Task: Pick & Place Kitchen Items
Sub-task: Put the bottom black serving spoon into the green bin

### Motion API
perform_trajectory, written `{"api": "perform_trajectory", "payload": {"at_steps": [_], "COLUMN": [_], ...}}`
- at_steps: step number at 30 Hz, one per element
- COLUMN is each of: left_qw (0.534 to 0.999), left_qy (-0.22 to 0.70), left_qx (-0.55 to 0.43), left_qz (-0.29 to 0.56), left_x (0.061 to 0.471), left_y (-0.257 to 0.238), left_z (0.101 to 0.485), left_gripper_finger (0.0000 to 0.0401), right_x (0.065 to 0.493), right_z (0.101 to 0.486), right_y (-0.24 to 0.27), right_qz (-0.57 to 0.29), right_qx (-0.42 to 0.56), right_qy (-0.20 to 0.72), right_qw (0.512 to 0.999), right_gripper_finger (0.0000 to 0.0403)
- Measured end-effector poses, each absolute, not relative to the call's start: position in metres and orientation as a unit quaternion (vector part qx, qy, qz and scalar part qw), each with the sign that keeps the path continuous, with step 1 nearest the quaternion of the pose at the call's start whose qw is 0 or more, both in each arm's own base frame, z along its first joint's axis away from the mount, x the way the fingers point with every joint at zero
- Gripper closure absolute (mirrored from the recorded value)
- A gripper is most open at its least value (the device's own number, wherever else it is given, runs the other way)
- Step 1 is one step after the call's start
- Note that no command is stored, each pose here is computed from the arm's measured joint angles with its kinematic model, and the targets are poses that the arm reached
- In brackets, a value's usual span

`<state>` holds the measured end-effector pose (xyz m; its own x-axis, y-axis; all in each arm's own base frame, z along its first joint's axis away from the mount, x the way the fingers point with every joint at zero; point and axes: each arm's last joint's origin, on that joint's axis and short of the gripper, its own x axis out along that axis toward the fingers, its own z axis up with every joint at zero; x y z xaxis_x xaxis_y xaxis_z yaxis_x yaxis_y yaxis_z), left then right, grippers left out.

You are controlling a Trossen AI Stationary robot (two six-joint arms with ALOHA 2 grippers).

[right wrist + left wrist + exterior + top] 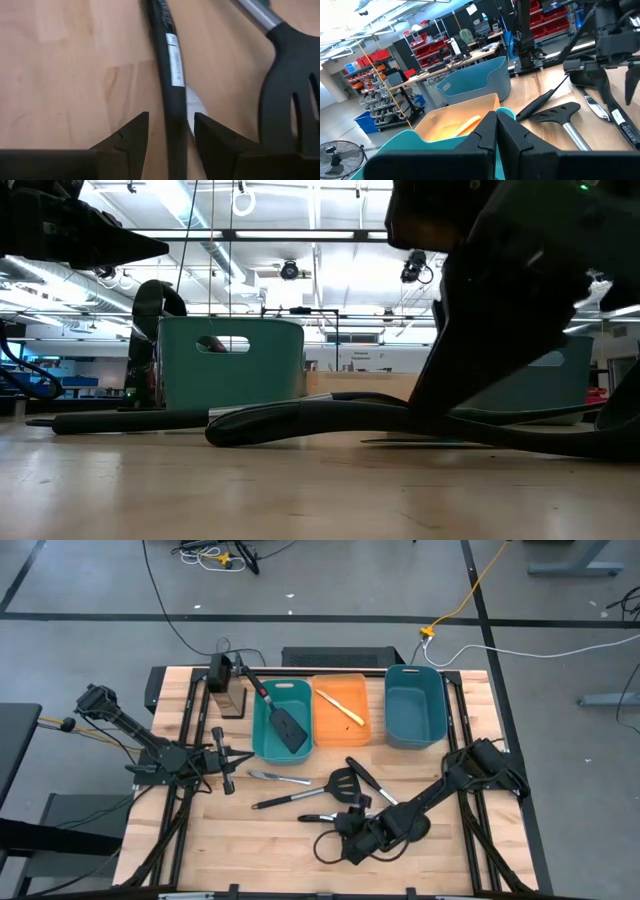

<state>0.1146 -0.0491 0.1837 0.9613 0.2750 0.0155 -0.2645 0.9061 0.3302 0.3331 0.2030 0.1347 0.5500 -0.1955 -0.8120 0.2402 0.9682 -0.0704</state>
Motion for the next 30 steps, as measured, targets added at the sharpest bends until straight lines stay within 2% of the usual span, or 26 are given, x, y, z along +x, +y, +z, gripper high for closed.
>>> {"api": "perform_trajectory", "payload": {"at_steps": [8,14,21,28,30], "left_qw": [0.976,0.976,0.976,0.976,0.976], "left_qy": [0.017,0.017,0.017,0.017,0.017], "left_qx": [0.168,0.168,0.168,0.168,0.168], "left_qz": [0.138,0.138,0.138,0.138,0.138], "left_x": [0.115,0.115,0.115,0.115,0.115], "left_y": [-0.049,-0.049,-0.049,-0.049,-0.049], "left_z": [0.183,0.183,0.183,0.183,0.183], "left_gripper_finger": [0.0387,0.0387,0.0387,0.0387,0.0387], "right_x": [0.333,0.329,0.324,0.325,0.325], "right_z": [0.134,0.129,0.123,0.124,0.124], "right_y": [0.203,0.203,0.2,0.2,0.201], "right_qz": [-0.121,-0.124,-0.138,-0.143,-0.142], "right_qx": [0.027,0.035,0.055,0.062,0.063], "right_qy": [0.46,0.469,0.474,0.466,0.466], "right_qw": [0.88,0.874,0.868,0.871,0.871], "right_gripper_finger": [0.0239,0.0256,0.0298,0.0357,0.0362]}}
